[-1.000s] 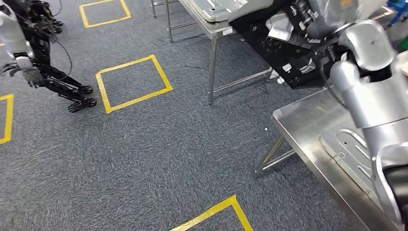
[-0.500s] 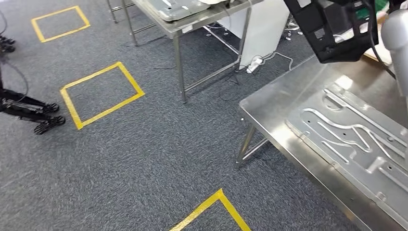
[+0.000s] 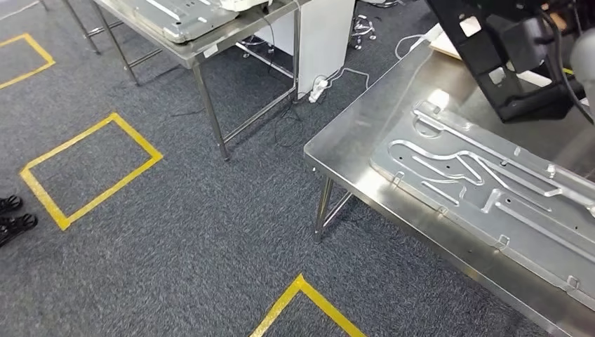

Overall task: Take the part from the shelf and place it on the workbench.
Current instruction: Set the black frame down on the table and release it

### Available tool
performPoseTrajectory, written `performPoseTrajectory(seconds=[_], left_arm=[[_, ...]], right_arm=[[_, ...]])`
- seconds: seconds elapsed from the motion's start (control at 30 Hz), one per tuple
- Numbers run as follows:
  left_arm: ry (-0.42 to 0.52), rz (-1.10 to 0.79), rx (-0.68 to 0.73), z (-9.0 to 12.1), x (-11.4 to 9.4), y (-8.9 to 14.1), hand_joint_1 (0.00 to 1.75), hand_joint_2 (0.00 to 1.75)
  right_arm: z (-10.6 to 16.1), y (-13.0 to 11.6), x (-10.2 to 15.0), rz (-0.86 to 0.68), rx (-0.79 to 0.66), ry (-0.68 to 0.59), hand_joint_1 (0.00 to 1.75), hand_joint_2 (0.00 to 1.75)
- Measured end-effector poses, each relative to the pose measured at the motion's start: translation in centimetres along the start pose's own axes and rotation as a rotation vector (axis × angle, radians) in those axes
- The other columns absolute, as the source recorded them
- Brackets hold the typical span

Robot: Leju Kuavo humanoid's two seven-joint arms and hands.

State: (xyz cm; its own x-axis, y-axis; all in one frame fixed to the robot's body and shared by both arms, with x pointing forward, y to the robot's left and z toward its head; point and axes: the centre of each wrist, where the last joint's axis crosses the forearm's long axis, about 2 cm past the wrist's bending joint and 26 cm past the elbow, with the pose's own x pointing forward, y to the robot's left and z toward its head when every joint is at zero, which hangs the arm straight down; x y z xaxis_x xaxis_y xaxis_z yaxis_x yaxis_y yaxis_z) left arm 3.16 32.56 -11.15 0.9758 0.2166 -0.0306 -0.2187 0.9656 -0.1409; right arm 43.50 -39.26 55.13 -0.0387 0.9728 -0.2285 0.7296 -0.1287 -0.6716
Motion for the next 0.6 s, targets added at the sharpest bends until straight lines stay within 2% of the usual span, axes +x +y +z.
performPoseTrajectory(seconds=[0.33, 0.6], left_arm=[[-0.001, 0.012, -0.005, -0.1, -0.1, -0.3, 0.00, 1.75], [0.001, 0.020, -0.002, 0.0, 0.2, -0.4, 0.00, 1.75]], right_arm=[[0.9, 0.9, -1.4, 0.029, 0.019, 0.025, 1.75, 1.75], [3.1, 3.4, -2.8, 0.164, 0.046, 0.072, 1.75, 1.75]])
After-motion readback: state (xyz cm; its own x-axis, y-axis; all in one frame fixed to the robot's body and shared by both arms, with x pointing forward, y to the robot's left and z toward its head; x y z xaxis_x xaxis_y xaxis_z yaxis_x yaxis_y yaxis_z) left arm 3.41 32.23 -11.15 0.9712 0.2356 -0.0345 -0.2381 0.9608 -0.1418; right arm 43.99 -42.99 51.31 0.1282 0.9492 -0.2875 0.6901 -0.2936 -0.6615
